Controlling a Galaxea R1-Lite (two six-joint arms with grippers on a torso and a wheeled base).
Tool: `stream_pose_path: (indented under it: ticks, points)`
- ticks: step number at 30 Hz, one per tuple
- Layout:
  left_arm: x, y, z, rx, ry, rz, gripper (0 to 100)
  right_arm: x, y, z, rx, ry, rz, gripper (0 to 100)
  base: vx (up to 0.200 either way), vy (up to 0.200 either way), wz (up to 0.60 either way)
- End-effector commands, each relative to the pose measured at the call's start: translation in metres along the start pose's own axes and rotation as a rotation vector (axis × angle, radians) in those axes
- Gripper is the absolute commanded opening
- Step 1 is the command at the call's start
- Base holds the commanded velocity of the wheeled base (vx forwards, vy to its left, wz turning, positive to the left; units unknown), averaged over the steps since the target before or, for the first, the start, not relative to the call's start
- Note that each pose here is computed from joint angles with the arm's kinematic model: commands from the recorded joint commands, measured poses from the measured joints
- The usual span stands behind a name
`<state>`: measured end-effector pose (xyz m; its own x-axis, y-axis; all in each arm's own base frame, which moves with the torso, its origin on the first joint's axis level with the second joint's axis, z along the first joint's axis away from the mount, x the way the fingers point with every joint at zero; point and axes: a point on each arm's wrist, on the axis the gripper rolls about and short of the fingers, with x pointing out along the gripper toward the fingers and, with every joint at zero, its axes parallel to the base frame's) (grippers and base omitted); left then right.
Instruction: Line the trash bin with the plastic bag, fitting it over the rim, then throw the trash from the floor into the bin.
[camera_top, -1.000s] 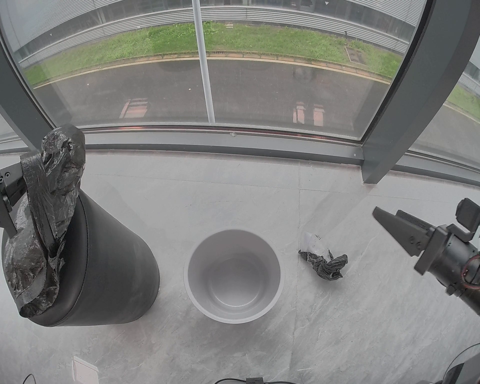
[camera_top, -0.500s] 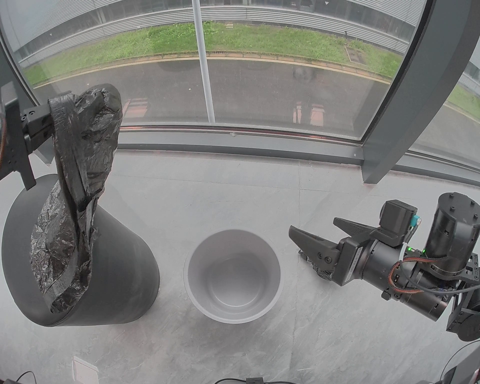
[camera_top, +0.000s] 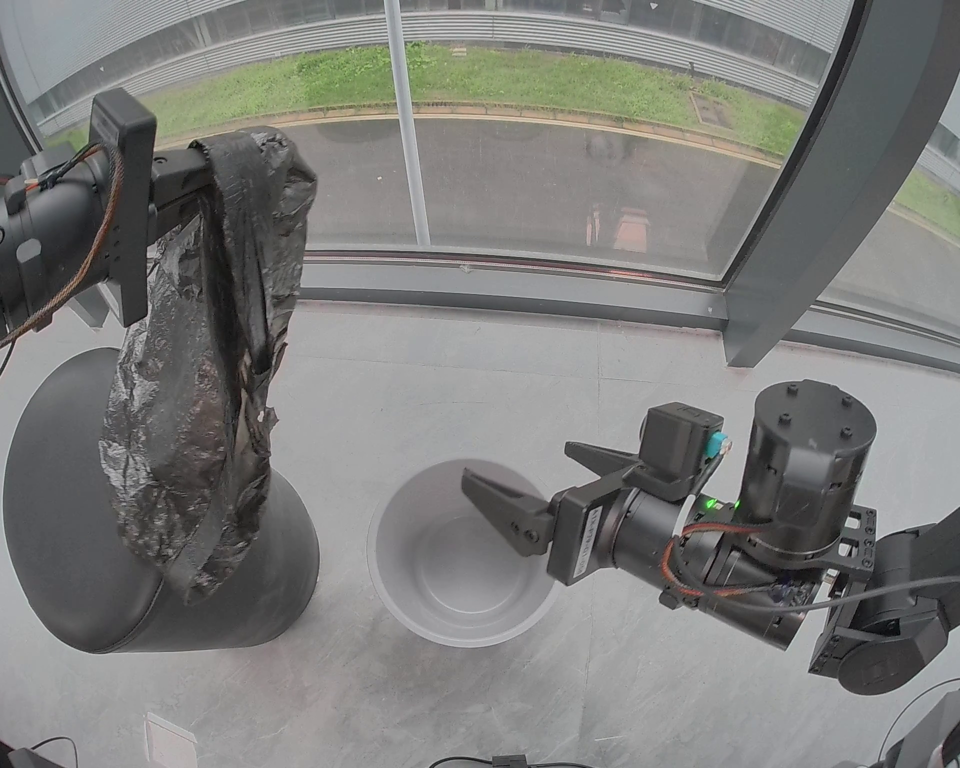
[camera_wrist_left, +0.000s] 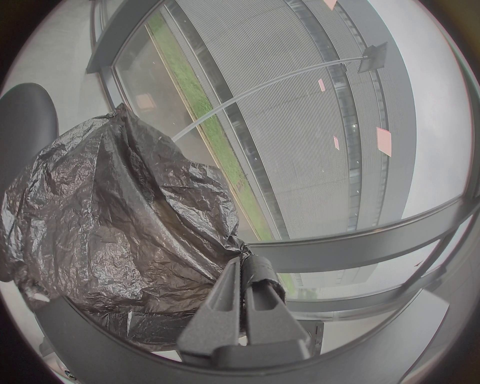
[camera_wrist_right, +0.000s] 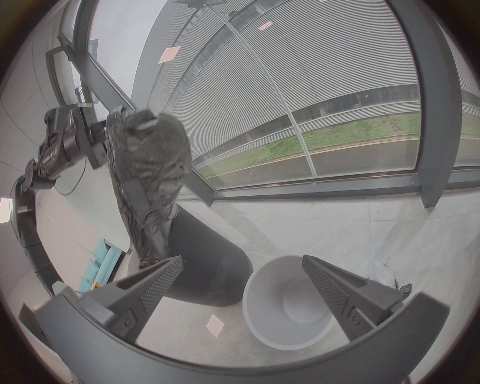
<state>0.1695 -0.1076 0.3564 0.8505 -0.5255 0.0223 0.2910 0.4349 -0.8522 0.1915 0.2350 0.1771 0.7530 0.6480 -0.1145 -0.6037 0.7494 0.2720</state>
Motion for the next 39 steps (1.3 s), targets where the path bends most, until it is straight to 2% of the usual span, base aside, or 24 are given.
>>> stream_pose_path:
  ticks: [1,8,13,19,30,35,39]
  points:
    - [0.003,-0.014,-0.012,0.000,0.048,-0.043,0,0.010,0.013,-0.018,-0.012,0.053,0.039,100,0.000,0.000,0.00]
    - [0.006,-0.019,-0.018,-0.001,0.065,-0.055,0,0.009,0.031,-0.036,-0.028,0.108,0.092,100,0.000,0.000,0.00]
    - [0.008,-0.021,-0.018,0.000,0.077,-0.048,0,0.016,0.033,-0.048,-0.037,0.138,0.088,100,0.000,0.000,0.00]
    - [0.006,-0.025,-0.020,-0.001,0.092,-0.061,0,0.017,0.031,-0.049,-0.037,0.096,0.086,100,0.000,0.000,0.00]
    - [0.001,-0.029,-0.020,-0.003,0.095,-0.081,0,0.018,0.028,-0.049,-0.041,0.097,0.068,100,0.000,0.000,0.00]
    - [-0.004,-0.031,-0.017,-0.004,0.087,-0.096,0,0.037,0.021,-0.059,-0.047,0.097,-0.007,100,0.000,0.000,0.00]
    - [-0.009,-0.034,-0.015,-0.006,0.083,-0.108,0,0.062,0.020,-0.066,-0.035,0.052,-0.110,100,0.000,0.000,0.00]
